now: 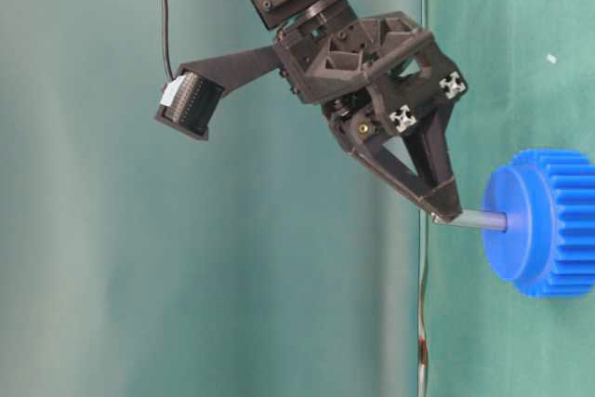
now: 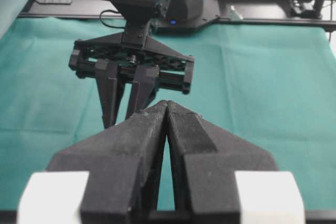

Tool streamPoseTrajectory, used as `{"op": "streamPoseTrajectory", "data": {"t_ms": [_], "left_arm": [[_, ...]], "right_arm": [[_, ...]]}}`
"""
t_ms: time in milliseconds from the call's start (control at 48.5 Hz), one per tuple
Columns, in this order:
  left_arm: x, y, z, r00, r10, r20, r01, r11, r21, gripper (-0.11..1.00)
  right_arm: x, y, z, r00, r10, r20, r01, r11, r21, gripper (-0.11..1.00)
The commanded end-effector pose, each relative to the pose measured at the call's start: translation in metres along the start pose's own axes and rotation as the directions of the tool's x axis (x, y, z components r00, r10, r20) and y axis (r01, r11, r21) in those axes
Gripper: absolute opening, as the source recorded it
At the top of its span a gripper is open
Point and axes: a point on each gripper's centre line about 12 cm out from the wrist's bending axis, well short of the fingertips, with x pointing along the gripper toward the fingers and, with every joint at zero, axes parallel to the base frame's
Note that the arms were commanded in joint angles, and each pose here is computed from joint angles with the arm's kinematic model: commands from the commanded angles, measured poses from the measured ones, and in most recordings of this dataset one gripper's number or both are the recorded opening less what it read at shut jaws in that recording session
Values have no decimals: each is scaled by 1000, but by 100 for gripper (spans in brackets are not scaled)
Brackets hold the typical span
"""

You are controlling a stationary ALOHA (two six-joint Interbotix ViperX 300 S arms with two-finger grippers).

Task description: Insert the shaft into the center hole of the gear.

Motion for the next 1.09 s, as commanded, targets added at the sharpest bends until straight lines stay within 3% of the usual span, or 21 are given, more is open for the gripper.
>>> {"op": "streamPoseTrajectory", "data": {"t_ms": [0,392,805,1073], "left_arm": [[3,1,9,1000,2,23,-2,1000,3,0],[3,1,8,1000,2,20,-2,1000,3,0],[3,0,8,1000,1,20,-1,1000,3,0],[3,1,9,1000,2,21,-2,1000,3,0]], "right_arm": [[-5,0,15,999,1,49,-1,1000,3,17],[2,0,13,999,0,40,0,1000,4,17],[24,-3,-14,999,-16,-35,16,1000,22,17],[22,-2,-11,999,-14,-29,14,1000,17,17]]}}
